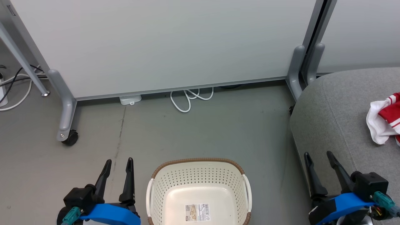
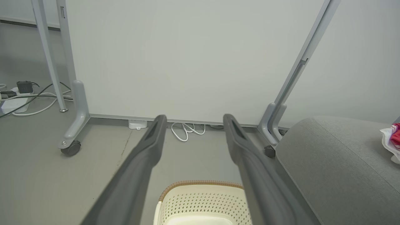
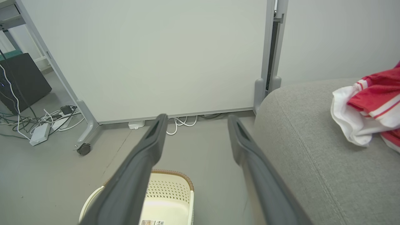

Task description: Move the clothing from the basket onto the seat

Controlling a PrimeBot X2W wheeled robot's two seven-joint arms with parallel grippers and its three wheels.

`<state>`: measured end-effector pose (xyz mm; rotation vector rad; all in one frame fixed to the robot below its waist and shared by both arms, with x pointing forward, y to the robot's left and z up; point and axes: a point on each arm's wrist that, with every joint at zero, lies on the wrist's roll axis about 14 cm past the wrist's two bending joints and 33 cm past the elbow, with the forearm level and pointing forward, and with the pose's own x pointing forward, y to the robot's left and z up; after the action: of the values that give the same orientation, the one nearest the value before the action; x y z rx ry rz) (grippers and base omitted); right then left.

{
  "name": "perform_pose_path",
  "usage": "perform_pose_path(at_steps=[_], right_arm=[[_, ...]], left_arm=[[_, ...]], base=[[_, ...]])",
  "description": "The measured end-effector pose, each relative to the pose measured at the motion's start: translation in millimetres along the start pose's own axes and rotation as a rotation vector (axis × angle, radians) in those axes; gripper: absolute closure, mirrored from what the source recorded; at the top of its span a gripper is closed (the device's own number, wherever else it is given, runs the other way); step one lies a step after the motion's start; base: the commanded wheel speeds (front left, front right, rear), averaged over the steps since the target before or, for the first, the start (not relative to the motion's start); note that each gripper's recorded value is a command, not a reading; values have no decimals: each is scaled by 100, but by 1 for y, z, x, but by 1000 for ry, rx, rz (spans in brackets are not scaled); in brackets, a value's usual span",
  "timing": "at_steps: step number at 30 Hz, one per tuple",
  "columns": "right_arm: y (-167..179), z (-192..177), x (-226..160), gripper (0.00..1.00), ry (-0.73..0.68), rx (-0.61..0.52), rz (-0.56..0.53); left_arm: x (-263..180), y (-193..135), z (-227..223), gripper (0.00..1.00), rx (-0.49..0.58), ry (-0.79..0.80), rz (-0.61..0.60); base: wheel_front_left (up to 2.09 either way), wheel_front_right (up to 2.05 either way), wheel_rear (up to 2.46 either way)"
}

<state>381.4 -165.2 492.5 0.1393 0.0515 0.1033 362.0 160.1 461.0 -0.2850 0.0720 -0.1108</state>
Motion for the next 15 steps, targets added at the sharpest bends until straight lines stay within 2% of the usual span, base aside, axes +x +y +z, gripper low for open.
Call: perform_pose_path(at_steps=[4, 5, 11, 15], right_arm=[[1, -1, 0, 0, 2, -2, 3], [1, -3, 0, 100, 9, -2, 2], [-2, -25, -6, 100, 79, 9, -10], [-5, -28, -7, 100, 91, 78, -25]], left_arm=[[0, 0, -1, 0, -2, 2, 0], [-1, 0, -3, 100, -4, 10, 2], [-18, 5, -33, 100, -27, 100, 35], [-20, 8, -36, 100, -87, 112, 58]], base=[[0, 0, 0], [0, 0, 0], [0, 0, 0], [0, 0, 0]])
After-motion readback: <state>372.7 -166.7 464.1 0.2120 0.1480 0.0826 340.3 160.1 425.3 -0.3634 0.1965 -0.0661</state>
